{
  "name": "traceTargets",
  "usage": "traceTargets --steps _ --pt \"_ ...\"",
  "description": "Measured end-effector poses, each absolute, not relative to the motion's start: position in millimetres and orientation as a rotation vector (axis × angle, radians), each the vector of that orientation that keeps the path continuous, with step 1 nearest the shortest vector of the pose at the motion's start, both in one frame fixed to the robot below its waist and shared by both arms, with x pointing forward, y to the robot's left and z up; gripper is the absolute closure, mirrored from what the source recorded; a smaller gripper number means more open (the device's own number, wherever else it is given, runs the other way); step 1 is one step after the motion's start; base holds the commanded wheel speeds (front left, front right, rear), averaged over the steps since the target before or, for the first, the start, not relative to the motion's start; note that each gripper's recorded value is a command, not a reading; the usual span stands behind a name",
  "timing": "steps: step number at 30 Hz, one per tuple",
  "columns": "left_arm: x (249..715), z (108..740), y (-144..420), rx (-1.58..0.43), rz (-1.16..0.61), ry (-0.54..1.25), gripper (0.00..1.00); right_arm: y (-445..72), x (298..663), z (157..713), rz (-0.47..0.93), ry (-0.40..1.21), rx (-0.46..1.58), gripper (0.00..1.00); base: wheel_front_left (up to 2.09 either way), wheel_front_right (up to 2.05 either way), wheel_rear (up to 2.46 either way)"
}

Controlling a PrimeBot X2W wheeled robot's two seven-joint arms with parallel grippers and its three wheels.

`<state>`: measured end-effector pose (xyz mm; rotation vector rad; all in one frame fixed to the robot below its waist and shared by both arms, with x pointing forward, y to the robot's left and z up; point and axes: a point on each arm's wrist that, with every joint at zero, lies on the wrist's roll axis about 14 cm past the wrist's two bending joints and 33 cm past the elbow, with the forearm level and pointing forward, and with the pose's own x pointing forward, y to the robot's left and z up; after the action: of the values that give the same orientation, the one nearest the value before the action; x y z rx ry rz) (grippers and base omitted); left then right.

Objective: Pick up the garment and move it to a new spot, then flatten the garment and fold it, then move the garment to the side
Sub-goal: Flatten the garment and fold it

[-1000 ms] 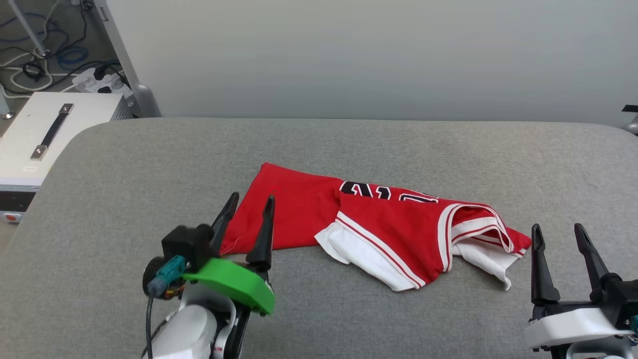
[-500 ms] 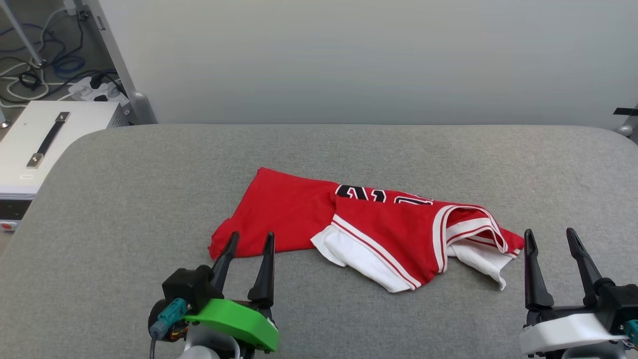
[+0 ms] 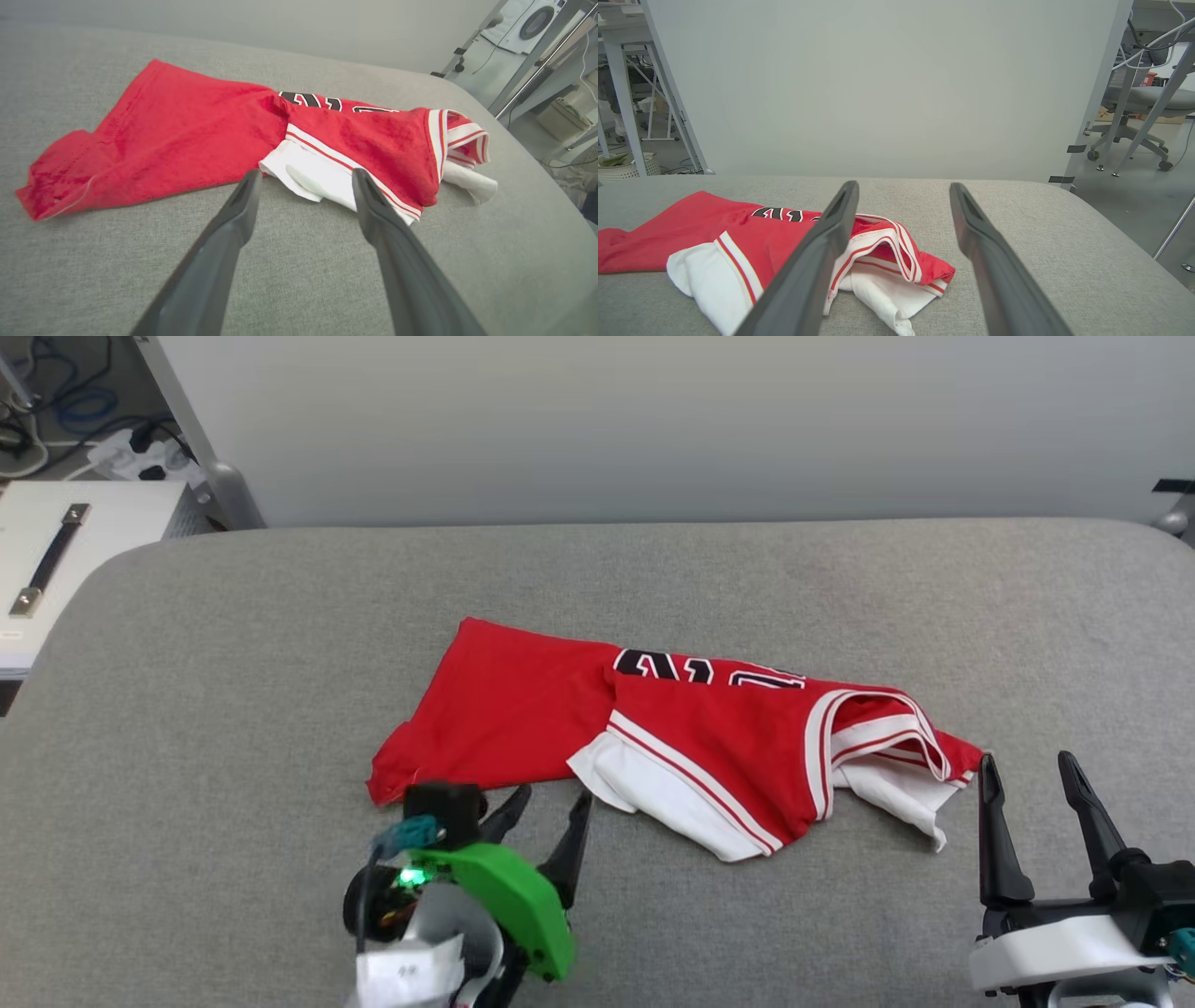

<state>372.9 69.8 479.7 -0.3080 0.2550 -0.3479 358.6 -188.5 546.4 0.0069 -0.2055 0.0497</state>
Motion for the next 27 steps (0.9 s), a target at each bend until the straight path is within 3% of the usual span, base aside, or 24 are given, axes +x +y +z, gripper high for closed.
traceTargets --steps 10,27 --pt "385 441 29 -0.204 -0.449 0.635 0.0 -186 377 531 0.054 -0.162 0.009 0.0 0.0 0.0 0.0" --pt "407 385 -7 -0.191 -0.484 0.819 0.0 -198 387 509 0.017 -0.094 0.008 0.0 0.0 0.0 0.0"
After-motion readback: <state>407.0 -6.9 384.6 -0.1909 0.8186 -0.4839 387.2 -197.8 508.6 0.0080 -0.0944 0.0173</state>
